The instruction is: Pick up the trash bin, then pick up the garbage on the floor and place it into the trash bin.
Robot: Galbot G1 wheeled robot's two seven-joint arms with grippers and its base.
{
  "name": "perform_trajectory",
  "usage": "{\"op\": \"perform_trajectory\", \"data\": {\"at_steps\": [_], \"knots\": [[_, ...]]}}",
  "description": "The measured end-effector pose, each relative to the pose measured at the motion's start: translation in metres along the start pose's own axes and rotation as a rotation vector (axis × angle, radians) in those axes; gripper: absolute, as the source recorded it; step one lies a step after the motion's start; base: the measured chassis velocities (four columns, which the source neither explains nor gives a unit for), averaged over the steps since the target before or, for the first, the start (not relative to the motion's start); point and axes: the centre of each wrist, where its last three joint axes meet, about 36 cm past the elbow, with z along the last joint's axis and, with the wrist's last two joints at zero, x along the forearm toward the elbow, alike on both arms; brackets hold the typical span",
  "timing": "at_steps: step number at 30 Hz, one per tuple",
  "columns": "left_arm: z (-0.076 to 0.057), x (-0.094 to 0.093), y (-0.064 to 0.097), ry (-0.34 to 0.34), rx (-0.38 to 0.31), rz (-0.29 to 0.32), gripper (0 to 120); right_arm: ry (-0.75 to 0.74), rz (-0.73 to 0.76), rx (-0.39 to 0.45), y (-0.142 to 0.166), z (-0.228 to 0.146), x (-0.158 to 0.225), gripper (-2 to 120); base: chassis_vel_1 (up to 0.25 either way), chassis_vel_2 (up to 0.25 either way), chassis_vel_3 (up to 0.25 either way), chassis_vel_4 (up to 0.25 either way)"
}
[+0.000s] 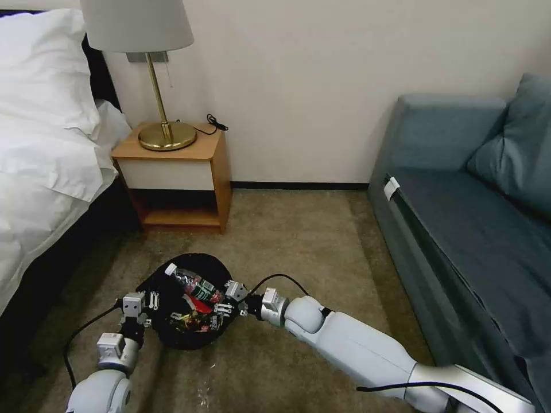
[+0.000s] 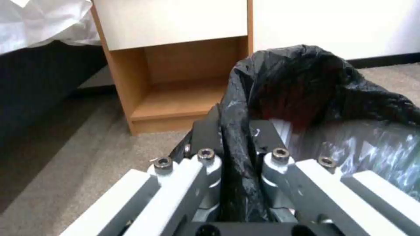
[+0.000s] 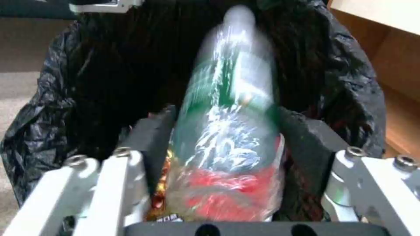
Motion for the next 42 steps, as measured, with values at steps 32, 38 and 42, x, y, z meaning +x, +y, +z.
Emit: {"op": "perform_trajectory", "data": {"at_steps": [32,38,42], "knots": [[-0.018,-0.008,-0.015,-0.026,0.317,-0.190,7,-0.083,0.331,0.038,-0.106,-0.044,0.172,100,0.000,0.000,0.000,0.000],[-0.017,-0.024,-0.045,-0.035,0.573,-0.288,7,-0.043,0.360,0.008,-0.091,-0.016,0.212,100,0.000,0.000,0.000,0.000],[-0.006,-0.034,-0.060,-0.054,0.713,-0.330,7,-0.038,0.375,-0.008,-0.085,-0.008,0.222,100,0.000,0.000,0.000,0.000]]}}
